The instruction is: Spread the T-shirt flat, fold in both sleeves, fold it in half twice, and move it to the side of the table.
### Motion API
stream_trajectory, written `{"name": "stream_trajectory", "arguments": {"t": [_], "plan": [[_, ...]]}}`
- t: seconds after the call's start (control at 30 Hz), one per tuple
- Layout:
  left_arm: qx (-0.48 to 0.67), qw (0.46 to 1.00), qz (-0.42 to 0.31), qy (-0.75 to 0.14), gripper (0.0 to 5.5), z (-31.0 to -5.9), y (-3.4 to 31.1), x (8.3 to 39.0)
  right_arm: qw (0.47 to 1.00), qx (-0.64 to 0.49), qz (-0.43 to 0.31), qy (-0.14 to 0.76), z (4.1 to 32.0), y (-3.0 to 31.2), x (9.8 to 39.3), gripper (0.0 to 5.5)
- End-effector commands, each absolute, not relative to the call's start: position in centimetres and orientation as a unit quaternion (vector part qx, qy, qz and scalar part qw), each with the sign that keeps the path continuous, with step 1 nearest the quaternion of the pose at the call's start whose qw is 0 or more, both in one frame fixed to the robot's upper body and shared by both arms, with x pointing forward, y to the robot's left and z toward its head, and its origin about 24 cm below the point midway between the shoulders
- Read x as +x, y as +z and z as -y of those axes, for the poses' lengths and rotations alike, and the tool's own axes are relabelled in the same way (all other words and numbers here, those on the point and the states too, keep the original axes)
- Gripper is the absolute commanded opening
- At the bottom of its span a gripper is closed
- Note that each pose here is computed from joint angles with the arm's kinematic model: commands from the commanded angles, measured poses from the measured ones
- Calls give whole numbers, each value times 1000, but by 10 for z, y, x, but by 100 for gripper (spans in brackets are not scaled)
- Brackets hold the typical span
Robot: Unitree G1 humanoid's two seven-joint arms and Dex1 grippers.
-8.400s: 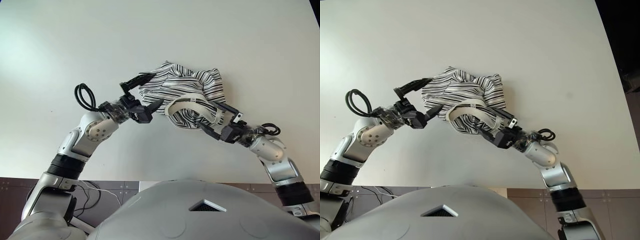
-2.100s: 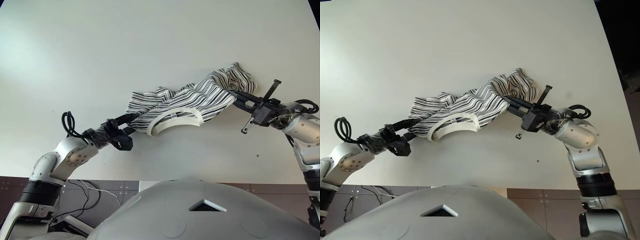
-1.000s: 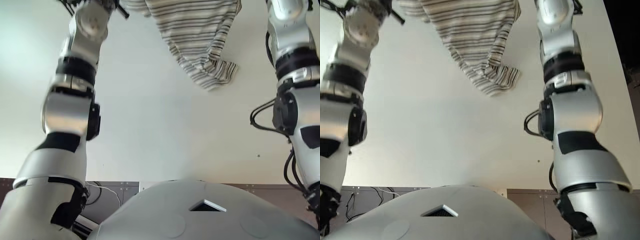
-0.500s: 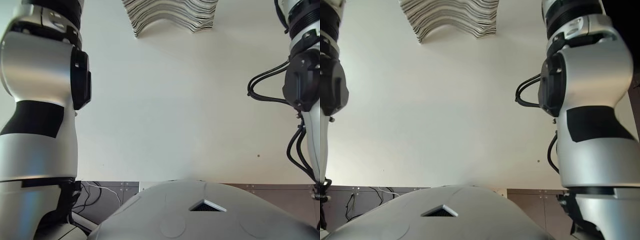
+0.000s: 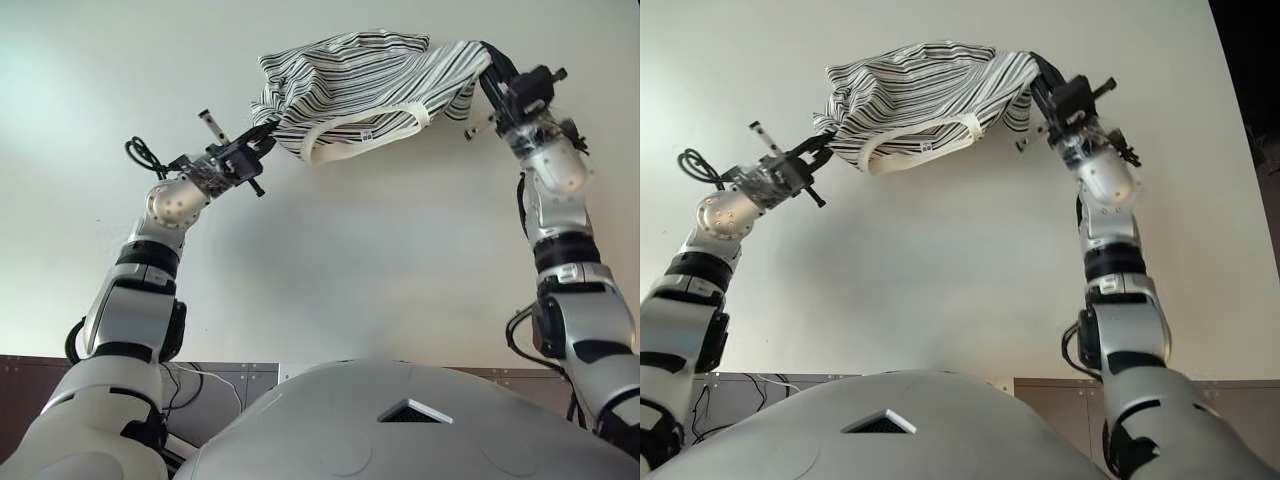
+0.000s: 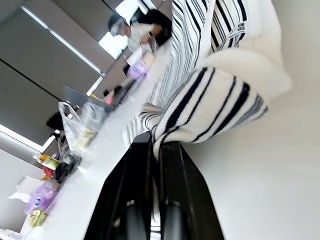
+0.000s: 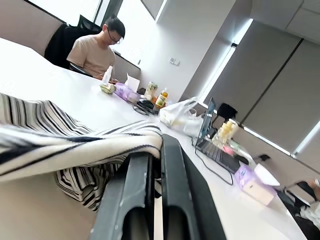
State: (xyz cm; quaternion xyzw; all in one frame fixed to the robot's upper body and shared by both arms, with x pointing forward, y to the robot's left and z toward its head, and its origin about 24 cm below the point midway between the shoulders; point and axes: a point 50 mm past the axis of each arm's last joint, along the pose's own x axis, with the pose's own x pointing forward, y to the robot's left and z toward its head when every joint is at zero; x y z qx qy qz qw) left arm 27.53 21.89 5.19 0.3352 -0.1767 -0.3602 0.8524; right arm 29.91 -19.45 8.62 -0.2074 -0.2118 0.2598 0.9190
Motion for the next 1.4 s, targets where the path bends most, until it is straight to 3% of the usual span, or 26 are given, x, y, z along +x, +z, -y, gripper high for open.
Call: {"name": "stream_trajectory", "arguments": {"t": [0.03,0.23,0.3,0.43,0.47,0.6,0.9,1.0,1.1,1.27,1.4], "plan": [[269,845,242,-395,12,-229,79,230,869,-239,263,344,204,113,243,10],[294,787,24,-542,12,-239,22,168,780,-344,73,518,212,58,190,10],[324,743,-39,-585,12,-240,3,151,745,-350,28,567,207,42,178,10],[378,702,-88,-597,12,-247,-8,133,702,-385,-15,599,206,33,171,10],[389,695,-101,-596,36,-250,-8,130,702,-392,-15,595,208,36,172,10],[439,683,-132,-569,105,-269,-2,124,712,-408,-32,571,221,51,168,86],[465,728,-142,-483,229,-293,27,118,749,-442,-39,491,257,94,160,253],[446,781,-51,-434,278,-286,56,142,768,-458,-23,448,265,106,173,312],[436,824,55,-357,317,-271,83,177,774,-456,20,439,242,103,194,360],[435,840,96,-310,317,-233,87,220,771,-474,26,424,218,81,218,360],[464,816,75,-335,317,-217,77,226,754,-497,4,430,215,63,221,360]]}}
